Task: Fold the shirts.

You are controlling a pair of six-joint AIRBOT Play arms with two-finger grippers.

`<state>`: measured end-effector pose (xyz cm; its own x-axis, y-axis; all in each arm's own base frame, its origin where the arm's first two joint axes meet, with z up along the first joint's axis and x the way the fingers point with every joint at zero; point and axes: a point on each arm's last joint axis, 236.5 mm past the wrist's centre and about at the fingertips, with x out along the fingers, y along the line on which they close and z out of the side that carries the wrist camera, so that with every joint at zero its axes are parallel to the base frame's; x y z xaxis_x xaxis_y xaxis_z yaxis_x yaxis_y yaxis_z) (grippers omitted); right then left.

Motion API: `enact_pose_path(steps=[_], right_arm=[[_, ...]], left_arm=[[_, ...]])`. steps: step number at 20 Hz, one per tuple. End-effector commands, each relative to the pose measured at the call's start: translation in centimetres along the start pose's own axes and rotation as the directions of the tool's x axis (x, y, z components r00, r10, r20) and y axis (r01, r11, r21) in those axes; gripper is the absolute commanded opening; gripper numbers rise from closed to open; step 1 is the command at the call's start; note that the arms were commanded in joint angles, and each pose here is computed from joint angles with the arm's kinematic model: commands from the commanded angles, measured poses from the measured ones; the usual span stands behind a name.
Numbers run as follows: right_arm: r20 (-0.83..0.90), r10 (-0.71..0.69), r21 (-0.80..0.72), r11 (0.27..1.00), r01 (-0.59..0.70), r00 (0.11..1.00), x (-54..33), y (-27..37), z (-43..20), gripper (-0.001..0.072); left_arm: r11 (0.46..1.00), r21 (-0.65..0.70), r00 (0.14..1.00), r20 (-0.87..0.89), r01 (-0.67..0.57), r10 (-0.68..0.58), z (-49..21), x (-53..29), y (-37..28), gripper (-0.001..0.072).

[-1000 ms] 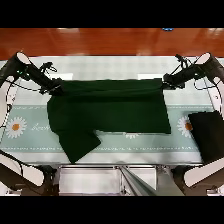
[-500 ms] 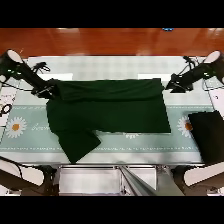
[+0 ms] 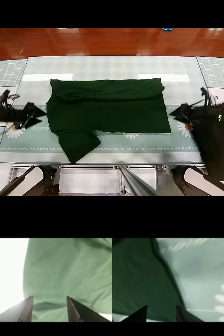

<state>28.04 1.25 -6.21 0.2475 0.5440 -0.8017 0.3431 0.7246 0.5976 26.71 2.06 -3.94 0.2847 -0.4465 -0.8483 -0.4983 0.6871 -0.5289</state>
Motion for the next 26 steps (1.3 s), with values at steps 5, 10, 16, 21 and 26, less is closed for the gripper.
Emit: enact_pose_path(steps=[5, 10, 16, 21, 26], right_arm=[[0.117, 0.136, -0.003, 0.991, -0.136, 0.984, 1.3, 1.7, -3.2, 0.0412], [0.109, 0.143, -0.010, 0.990, -0.143, 0.984, 1.2, 1.9, -3.4, 0.0412], [0.112, 0.142, -0.008, 0.990, -0.142, 0.984, 1.2, 1.9, -3.3, 0.0411], [0.108, 0.046, 0.053, 0.997, -0.052, 0.993, 0.4, -0.9, -3.1, 0.0412], [0.019, -0.097, 0.149, 0.984, 0.093, 0.995, 0.4, -4.7, -5.3, 0.0411]], left_arm=[[0.992, -0.044, 0.979, -0.172, -0.120, 0.111, -8.1, 3.1, 5.2, 0.0505], [0.999, 0.032, 0.961, -0.270, -0.044, 0.051, -9.7, 5.4, 3.2, 0.0505], [0.991, 0.130, 0.938, -0.342, -0.018, 0.062, -11.3, 8.8, 1.3, 0.0503], [0.985, 0.173, 0.927, -0.367, -0.016, 0.079, -11.6, 9.3, 0.8, 0.0022], [0.988, 0.151, 0.934, -0.349, -0.027, 0.079, -11.1, 9.3, 0.6, 0.0022]])
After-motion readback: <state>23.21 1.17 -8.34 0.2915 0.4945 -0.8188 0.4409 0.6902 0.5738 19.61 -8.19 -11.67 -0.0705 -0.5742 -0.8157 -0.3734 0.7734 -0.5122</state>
